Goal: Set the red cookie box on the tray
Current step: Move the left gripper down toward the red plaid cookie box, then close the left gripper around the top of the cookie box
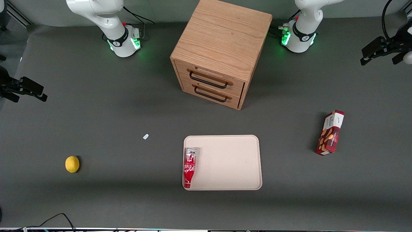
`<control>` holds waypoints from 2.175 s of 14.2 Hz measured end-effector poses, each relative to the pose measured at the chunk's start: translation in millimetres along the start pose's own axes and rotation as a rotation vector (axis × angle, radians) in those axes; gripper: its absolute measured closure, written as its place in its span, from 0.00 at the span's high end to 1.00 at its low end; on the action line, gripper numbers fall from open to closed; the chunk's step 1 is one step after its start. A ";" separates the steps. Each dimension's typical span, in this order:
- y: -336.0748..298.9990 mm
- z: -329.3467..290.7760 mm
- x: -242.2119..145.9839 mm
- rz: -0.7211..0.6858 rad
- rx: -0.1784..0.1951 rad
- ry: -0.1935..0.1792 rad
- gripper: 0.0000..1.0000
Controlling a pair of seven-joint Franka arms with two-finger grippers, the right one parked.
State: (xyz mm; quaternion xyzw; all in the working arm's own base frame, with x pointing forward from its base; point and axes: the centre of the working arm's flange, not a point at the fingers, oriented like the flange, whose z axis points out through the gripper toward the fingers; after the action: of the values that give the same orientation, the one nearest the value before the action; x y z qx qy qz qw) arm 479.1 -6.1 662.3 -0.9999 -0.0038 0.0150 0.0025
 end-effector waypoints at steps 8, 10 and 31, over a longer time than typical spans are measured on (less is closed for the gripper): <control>-5.4 31.6 22.2 0.017 -0.015 -0.060 1.00; -8.4 47.9 35.7 0.037 -0.023 -0.072 1.00; -48.0 394.8 117.3 0.361 0.041 0.032 1.00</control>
State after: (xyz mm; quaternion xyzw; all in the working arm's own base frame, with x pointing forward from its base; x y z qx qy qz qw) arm 584.2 44.7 264.4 -0.9842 0.1760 -0.0007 0.0205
